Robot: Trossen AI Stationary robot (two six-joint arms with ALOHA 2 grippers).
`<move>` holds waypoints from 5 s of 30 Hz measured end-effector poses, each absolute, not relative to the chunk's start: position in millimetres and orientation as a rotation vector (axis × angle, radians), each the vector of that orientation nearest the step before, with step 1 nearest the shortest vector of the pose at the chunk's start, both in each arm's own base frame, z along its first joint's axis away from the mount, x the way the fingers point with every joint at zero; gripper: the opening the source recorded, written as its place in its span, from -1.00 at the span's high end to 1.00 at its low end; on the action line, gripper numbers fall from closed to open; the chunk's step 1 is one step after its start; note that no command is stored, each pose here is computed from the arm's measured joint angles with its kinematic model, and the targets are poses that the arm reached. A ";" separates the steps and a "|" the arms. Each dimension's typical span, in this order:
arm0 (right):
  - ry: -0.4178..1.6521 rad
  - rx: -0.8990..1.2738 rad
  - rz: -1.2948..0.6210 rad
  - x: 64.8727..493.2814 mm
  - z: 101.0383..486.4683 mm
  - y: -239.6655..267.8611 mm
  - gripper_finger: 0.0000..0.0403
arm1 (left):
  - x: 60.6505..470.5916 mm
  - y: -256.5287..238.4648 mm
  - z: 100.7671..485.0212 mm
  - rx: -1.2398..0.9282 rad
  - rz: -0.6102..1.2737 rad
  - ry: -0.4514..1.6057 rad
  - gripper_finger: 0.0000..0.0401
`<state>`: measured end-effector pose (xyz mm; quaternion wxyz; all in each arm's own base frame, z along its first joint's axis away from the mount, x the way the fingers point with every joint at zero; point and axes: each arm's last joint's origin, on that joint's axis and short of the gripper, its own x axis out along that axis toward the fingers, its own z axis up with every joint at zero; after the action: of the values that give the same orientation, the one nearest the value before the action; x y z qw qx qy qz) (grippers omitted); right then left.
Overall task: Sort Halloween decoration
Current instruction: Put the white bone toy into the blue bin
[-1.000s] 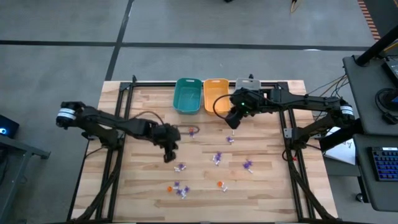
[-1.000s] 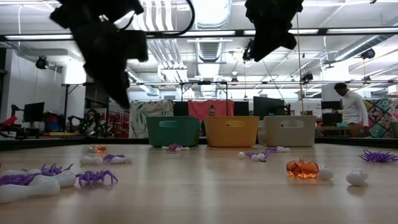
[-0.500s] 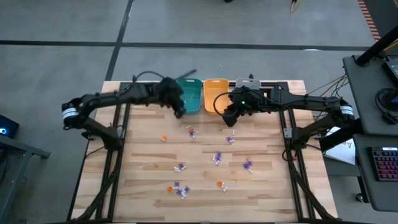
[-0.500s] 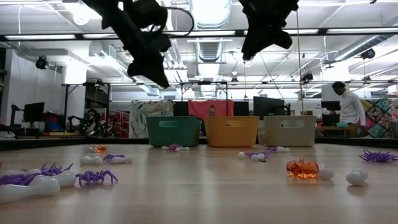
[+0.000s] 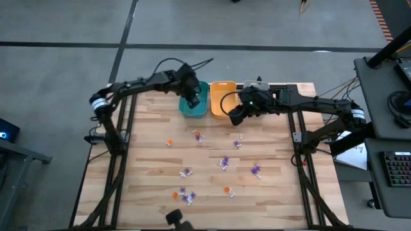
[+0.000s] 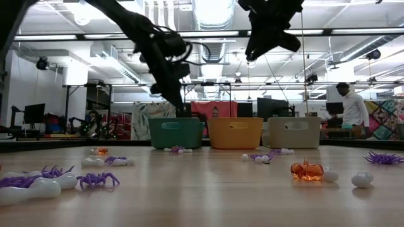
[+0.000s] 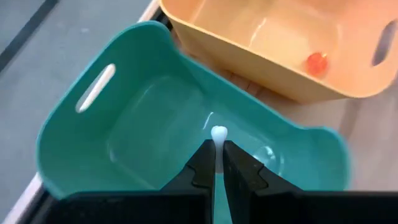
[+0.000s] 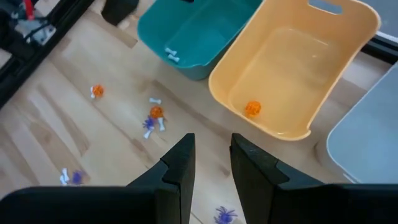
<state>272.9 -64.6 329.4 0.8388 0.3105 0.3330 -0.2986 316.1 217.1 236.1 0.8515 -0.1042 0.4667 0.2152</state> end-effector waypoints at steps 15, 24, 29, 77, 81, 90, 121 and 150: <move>0.668 0.743 -0.704 269.4 329.3 -77.6 0.55 | 322.5 232.0 206.8 -0.171 0.363 1.149 1.00; 0.680 0.588 -0.760 261.9 329.8 -101.4 0.55 | 321.3 231.0 207.1 -0.015 0.200 1.169 1.00; 0.630 0.402 -0.713 261.3 337.3 -123.6 0.55 | 322.0 229.6 207.1 0.025 0.118 1.152 1.00; 0.148 0.408 -0.587 230.2 352.5 -266.6 0.55 | 326.5 237.2 261.6 -0.060 0.334 0.995 0.39; 0.171 0.532 -0.492 239.1 357.5 -255.4 0.55 | 316.5 237.0 277.5 -0.071 0.315 0.938 0.45; 0.318 0.725 -0.319 279.5 351.9 -201.2 0.55 | 293.8 224.4 304.6 -0.088 0.279 0.883 0.59; 1.407 1.080 -0.750 314.4 223.3 -82.8 0.55 | 206.3 144.9 297.9 -0.417 0.359 0.441 0.61; 1.407 0.991 -0.878 319.7 143.3 -79.5 0.57 | 207.1 146.5 297.3 -0.426 0.392 0.434 0.61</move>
<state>319.7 -79.5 143.3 0.5684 0.4220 0.5992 -0.3739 207.1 146.5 297.3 0.9353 -0.2086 0.2123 0.1915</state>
